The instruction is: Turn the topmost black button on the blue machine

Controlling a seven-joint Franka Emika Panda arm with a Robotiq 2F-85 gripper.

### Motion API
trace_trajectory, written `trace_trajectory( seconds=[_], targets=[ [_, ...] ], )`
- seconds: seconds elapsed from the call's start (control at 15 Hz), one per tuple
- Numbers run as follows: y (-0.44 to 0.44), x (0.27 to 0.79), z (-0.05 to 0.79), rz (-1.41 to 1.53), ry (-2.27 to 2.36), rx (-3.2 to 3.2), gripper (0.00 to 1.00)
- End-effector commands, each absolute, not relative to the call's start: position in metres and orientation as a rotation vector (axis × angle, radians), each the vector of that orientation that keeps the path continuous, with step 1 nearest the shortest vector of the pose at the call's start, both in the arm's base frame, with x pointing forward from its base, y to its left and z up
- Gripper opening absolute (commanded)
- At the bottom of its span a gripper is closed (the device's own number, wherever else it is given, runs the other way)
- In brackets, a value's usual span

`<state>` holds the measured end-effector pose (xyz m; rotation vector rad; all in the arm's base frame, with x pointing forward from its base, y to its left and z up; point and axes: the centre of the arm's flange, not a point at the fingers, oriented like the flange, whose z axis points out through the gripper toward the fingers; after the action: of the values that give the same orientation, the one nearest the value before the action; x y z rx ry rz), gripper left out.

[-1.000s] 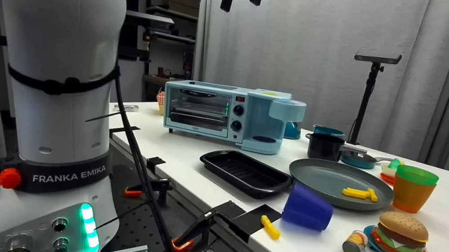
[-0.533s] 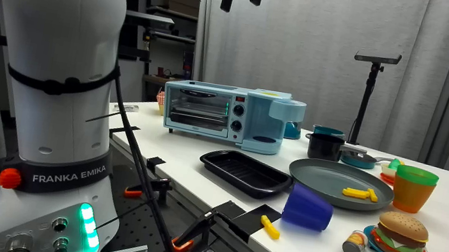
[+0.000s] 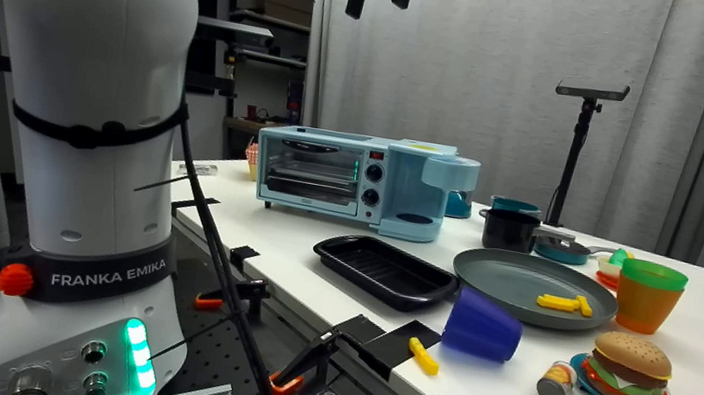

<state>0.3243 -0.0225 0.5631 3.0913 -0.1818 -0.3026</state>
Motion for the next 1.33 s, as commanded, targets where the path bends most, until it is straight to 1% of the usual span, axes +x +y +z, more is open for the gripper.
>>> trace_trajectory(
  seconds=[0.0, 1.27],
  targets=[
    [-0.0225, 0.3243, 0.5631, -0.303, -0.182, 3.091, 1.0],
    [-0.0191, 0.3308, 0.5545, -0.31, -0.189, 3.072, 1.0]
  ],
)
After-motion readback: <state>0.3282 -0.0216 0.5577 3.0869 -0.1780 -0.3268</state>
